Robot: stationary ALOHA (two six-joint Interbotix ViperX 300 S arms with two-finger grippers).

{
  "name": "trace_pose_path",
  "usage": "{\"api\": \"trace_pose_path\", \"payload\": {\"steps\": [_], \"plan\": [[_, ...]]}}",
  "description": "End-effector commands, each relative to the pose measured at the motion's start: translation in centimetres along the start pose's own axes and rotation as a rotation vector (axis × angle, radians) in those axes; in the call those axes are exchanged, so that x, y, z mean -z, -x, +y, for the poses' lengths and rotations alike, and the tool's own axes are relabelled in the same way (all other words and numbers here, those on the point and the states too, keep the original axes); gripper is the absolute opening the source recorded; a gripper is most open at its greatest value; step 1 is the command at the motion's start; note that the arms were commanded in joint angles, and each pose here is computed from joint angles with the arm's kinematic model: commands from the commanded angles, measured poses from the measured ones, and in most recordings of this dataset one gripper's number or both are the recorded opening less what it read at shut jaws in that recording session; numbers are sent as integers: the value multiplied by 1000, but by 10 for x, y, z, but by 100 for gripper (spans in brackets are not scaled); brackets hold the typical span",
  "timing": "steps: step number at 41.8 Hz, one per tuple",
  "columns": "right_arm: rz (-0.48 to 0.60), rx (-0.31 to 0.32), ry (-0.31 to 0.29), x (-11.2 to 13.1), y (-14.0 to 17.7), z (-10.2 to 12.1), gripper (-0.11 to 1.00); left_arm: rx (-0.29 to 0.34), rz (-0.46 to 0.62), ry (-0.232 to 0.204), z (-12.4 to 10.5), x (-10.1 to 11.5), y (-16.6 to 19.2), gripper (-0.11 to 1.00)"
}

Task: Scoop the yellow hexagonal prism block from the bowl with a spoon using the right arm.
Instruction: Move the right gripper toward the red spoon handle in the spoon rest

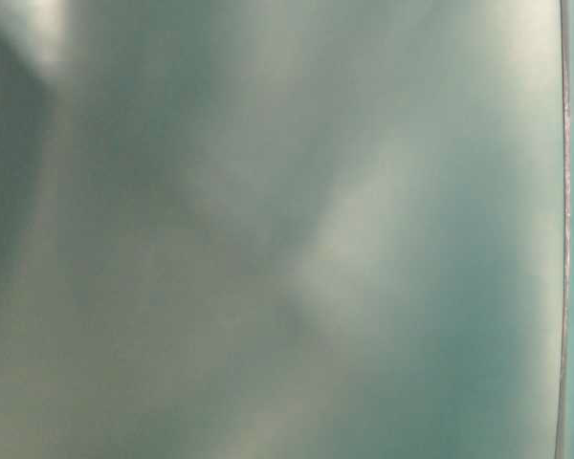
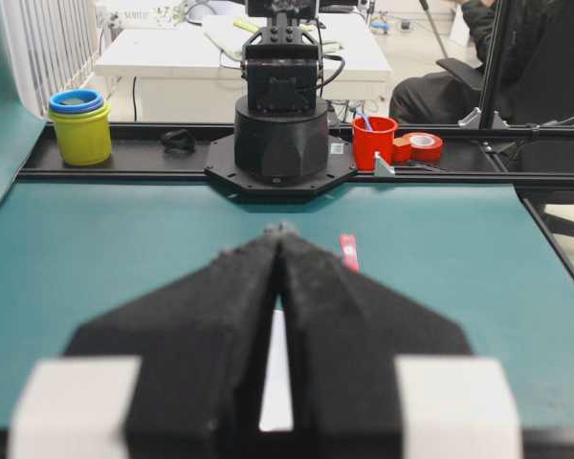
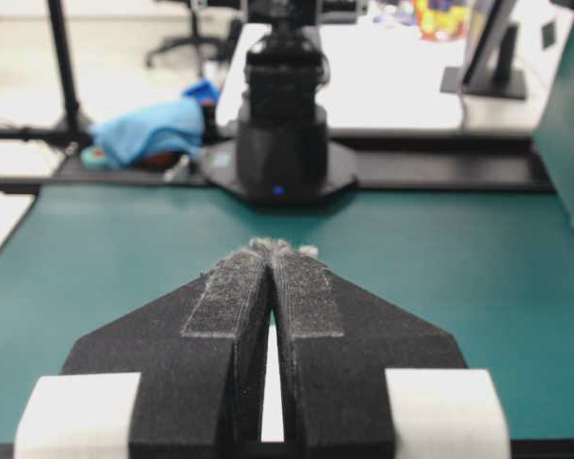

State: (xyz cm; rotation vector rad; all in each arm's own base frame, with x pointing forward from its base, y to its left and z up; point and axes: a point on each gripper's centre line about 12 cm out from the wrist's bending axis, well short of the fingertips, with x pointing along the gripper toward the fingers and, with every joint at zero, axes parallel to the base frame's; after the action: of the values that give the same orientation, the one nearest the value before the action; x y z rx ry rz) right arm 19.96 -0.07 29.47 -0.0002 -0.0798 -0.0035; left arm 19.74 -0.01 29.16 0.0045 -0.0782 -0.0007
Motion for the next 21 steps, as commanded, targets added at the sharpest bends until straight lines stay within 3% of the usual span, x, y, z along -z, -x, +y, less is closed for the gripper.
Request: {"api": "trace_pose_path", "payload": {"steps": [1, 3, 13, 17, 21], "plan": [[-17, 1, -12, -7, -2, 0, -1, 1, 8, 3, 0, -5, -4, 0], [-5, 3, -35, -6, -5, 0, 0, 0, 18, 5, 0, -3, -4, 0], [18, 1, -36, 0, -8, 0, 3, 2, 20, -17, 0, -3, -4, 0], [23, -7, -32, 1, -8, 2, 17, 2, 23, -17, 0, -2, -4, 0], [35, -17, -25, 3, -8, 4, 39, 2, 26, -17, 0, -1, -4, 0]]}}
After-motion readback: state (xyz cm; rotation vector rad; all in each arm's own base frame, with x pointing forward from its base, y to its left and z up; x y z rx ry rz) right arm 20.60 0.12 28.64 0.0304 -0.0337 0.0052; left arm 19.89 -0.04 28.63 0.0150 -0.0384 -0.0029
